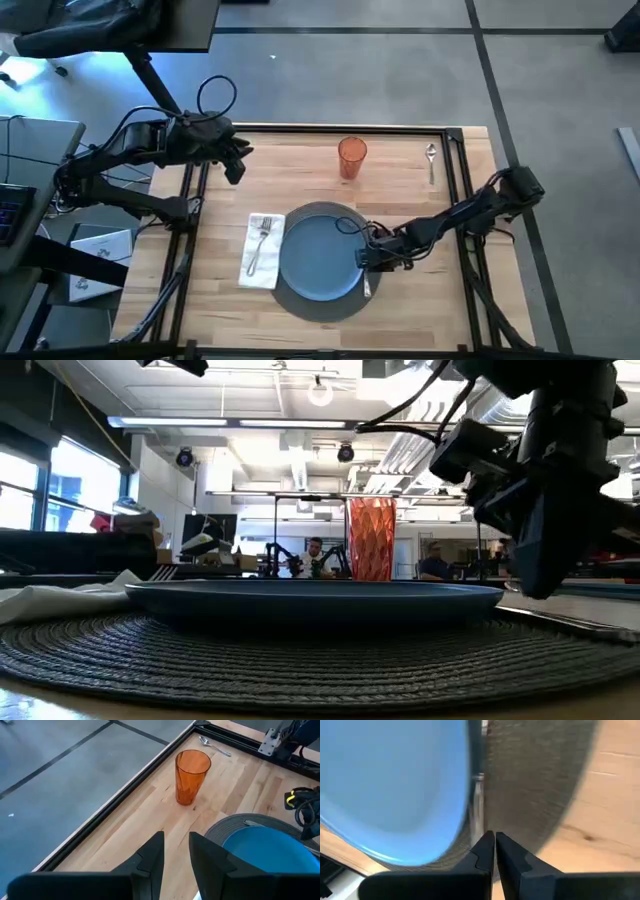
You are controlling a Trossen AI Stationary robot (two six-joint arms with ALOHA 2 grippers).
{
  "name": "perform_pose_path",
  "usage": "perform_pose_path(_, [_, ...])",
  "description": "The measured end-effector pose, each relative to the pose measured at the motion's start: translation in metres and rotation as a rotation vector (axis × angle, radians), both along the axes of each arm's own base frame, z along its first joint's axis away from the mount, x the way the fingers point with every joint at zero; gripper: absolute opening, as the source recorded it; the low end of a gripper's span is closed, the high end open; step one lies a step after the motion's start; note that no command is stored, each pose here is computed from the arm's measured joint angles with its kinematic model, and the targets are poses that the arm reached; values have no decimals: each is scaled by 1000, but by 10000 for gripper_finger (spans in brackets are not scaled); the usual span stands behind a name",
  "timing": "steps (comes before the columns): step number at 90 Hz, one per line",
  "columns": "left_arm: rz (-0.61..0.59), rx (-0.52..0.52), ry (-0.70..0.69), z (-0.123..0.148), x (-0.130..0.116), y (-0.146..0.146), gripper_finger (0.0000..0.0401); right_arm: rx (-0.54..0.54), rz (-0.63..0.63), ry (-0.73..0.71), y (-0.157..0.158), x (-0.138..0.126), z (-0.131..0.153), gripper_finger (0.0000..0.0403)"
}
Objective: Set table place
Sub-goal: Put the silver spoon on the gray mat
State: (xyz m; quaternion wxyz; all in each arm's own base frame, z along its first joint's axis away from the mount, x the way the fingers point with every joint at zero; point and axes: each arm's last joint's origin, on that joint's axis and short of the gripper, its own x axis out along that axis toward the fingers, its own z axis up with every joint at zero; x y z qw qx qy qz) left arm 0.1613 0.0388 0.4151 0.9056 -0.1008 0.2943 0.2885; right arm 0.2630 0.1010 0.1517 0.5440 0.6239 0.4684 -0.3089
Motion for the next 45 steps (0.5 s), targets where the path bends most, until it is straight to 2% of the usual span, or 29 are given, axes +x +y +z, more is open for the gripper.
perform_pose_path(18, [0,0,0,0,0,0,76,-94,-74,28,-35,-30,42,0])
perform_pose_path(32, [13,-14,-10,0,0,0,76,-196,-110,57,-87,-61,70,0])
perform_pose_path(45, [46,-40,-31,0,0,0,76,-286,-118,143,-140,-87,77,0])
